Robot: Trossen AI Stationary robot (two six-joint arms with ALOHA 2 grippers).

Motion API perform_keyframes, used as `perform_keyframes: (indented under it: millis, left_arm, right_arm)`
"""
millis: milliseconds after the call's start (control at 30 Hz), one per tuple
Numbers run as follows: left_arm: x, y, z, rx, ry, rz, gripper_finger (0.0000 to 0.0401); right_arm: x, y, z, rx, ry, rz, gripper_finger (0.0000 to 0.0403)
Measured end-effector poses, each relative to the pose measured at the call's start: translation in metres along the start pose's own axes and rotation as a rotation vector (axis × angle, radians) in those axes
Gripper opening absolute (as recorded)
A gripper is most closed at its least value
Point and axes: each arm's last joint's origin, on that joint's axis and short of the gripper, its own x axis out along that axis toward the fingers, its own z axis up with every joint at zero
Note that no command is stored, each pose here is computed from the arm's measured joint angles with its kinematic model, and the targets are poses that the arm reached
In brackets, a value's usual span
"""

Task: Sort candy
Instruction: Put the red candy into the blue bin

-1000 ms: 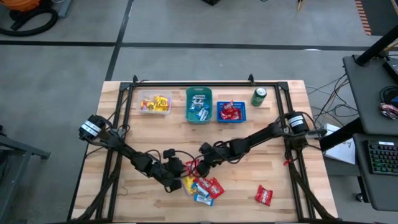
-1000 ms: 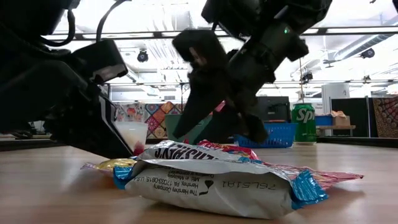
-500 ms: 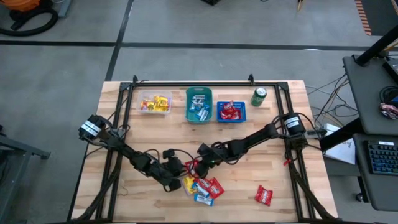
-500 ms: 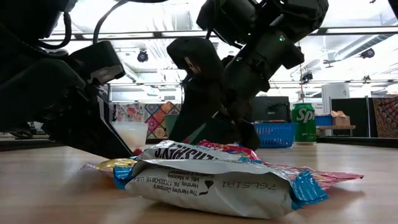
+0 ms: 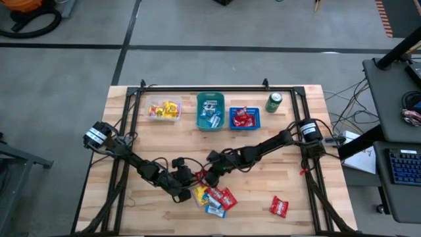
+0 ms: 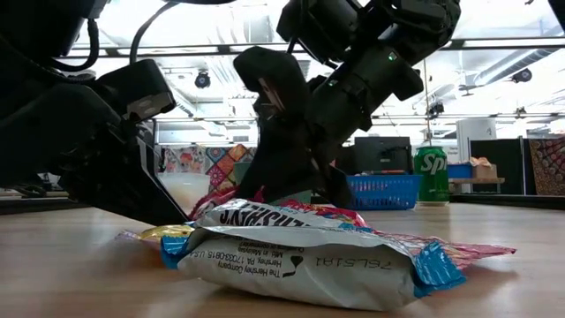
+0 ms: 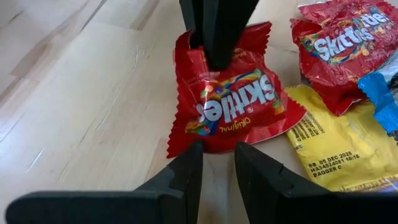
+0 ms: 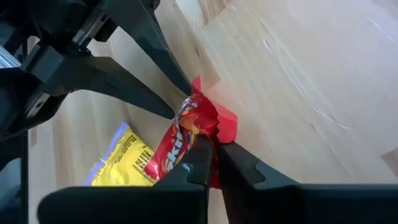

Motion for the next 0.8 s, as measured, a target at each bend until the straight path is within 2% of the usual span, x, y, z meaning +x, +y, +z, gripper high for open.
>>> perform_keyframes:
  millis: [233, 433, 600, 800]
  left_arm:
    - [-0.003, -0.001, 0.001, 0.005, 0.000, -0.005, 0.0078]
    - [-0.014, 0.000, 0.009, 0.006, -0.005, -0.012, 0.0078]
    - [-0.027, 0.001, 0.020, 0.015, -0.023, -0.026, 0.0078]
    - [-0.046, 0.003, 0.035, -0.006, -0.057, -0.052, 0.0078]
  right_arm:
    - [-0.006, 0.001, 0.005, -0.052, -0.006, -0.002, 0.0009]
    - [-0.027, 0.004, 0.019, -0.109, -0.027, -0.038, 0.0009]
    - [-0.055, 0.001, 0.033, -0.161, -0.019, -0.129, 0.0008]
    - [-0.114, -0.008, 0.057, -0.188, -0.053, -0.313, 0.0008]
